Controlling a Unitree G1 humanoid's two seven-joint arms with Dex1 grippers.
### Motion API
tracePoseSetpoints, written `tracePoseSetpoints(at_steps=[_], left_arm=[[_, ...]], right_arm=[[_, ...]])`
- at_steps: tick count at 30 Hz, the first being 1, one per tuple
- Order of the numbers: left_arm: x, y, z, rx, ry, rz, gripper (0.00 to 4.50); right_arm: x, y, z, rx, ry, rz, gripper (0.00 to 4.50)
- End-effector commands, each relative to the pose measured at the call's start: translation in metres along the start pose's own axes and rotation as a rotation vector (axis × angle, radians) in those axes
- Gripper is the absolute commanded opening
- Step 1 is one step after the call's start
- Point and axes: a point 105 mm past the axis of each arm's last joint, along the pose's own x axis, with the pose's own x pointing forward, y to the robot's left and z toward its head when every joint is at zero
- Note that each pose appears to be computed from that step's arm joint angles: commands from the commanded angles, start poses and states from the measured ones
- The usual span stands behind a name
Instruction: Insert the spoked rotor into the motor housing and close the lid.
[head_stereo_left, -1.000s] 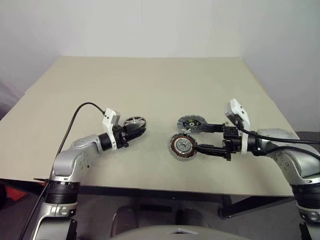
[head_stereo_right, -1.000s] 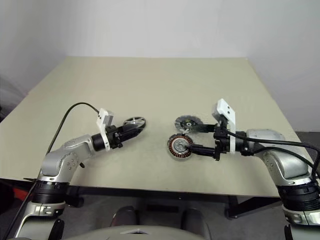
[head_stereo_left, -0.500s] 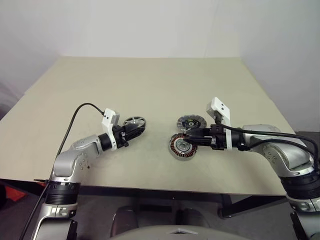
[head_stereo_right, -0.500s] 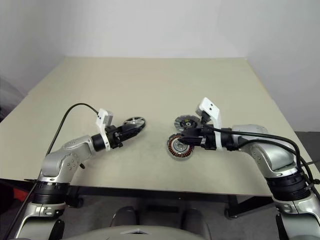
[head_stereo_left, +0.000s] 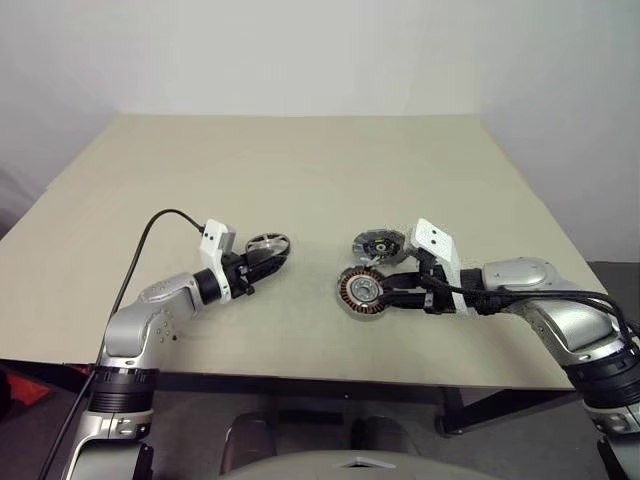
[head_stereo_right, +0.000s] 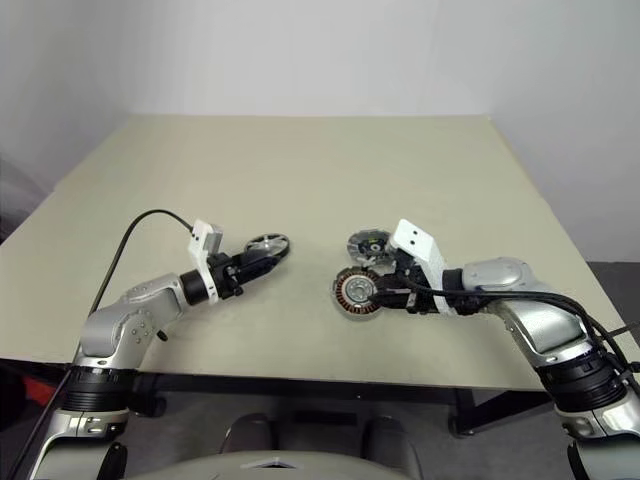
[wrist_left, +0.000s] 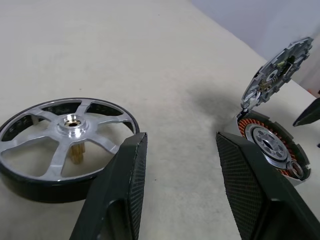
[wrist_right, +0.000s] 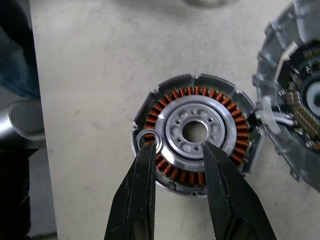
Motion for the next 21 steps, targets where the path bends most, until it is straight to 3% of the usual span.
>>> tracePoseSetpoints(at_steps=[1,13,21], left_arm=[[-0.002,-0.002,0.013,0.031,-0.044,-0.007,2.32],[-0.003,0.002,0.015,0.029,-0.046,0.007,2.32],[-0.004,0.004,0.015,0.026,-0.046,0.015,2.32]], right_arm=[[0.002,0.002,0.009,-0.051,-0.01,-0.008,1.59],[0.012,0.004,0.005,-0.095,0.018,-0.018,1.59],[0.022,-0.008,-0.018,-0.113,0.042,-0.018,1.59]])
